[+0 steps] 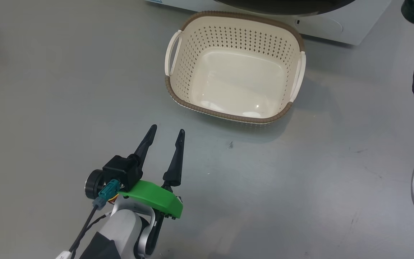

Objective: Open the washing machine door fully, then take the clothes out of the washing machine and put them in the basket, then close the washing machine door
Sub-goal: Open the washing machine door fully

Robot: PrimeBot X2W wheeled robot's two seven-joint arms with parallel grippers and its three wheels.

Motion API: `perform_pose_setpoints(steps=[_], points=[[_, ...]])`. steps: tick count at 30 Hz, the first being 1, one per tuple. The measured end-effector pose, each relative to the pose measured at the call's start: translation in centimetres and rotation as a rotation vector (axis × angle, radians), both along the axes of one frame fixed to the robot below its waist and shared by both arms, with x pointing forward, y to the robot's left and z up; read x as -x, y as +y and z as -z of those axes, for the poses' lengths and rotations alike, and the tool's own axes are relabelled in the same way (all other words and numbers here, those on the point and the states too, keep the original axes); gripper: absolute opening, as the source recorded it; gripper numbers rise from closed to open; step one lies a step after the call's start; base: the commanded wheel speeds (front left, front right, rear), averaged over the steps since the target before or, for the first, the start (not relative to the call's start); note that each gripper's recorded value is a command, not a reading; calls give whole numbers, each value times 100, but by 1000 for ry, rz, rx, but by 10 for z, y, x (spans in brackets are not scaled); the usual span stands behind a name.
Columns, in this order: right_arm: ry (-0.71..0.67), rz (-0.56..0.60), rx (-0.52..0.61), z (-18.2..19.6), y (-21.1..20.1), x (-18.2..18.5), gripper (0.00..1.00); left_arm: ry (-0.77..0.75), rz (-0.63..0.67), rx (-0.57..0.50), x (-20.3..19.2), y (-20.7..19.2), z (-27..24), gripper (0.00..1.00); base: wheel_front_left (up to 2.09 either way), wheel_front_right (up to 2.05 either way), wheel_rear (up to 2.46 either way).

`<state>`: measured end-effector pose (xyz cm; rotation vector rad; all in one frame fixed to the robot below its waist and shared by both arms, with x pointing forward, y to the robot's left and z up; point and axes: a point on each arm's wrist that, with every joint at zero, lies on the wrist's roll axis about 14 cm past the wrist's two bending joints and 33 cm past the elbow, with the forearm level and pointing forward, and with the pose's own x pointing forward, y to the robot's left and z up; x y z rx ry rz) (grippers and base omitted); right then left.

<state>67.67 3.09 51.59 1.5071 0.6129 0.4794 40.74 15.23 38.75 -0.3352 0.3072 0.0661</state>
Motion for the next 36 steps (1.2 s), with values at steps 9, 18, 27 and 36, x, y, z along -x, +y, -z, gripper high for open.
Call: perform_pose_setpoints(steps=[9,18,27,36], points=[[18,-11,1,1,-3,12,0,-28,9,-2,-1,-3,-10,100,0,0,0],[22,-39,-3,-2,-2,17,0,-33,15,-4,-1,-5,-11,100,0,0,0],[27,-101,0,0,6,25,0,-35,17,-5,-1,-5,-12,100,0,0,0],[19,-103,4,-2,7,29,0,-44,22,-9,-2,-6,-15,100,0,0,0]])
